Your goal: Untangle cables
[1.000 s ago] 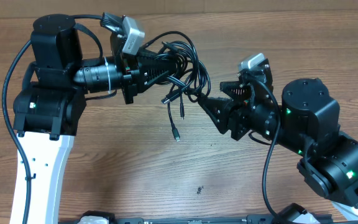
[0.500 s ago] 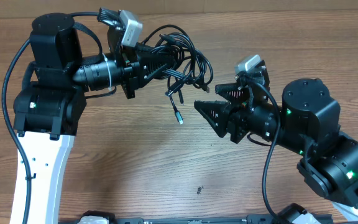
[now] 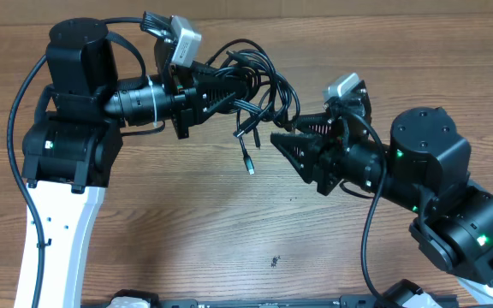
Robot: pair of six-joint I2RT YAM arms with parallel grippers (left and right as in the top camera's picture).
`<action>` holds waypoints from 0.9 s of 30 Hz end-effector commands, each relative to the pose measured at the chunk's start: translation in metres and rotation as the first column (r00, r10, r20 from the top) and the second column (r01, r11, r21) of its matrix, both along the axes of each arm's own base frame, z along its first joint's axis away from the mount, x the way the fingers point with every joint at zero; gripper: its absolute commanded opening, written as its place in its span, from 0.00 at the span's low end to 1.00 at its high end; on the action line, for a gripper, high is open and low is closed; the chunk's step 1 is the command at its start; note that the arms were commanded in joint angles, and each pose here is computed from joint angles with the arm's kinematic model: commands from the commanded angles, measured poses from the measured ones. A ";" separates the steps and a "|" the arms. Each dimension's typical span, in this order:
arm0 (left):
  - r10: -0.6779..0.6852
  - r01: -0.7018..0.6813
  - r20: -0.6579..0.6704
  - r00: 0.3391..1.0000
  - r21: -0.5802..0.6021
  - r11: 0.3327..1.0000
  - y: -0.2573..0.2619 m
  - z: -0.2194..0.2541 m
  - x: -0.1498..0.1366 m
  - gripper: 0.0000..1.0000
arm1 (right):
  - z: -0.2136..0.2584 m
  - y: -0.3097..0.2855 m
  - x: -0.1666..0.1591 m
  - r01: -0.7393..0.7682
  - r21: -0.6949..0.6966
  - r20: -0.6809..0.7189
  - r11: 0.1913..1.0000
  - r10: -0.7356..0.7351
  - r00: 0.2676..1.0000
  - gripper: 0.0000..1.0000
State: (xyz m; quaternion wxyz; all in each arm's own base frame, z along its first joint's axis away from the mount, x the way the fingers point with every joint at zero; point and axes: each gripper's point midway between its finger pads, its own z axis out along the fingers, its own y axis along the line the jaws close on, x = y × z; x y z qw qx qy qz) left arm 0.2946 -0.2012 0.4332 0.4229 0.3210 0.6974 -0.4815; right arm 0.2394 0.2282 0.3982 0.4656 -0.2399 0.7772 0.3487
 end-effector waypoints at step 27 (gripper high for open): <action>0.396 -0.402 -0.269 0.878 0.032 0.915 0.047 -0.014 0.050 0.04 | -0.007 -0.001 -0.007 -0.026 -0.035 -0.014 0.999 0.026 1.000 0.04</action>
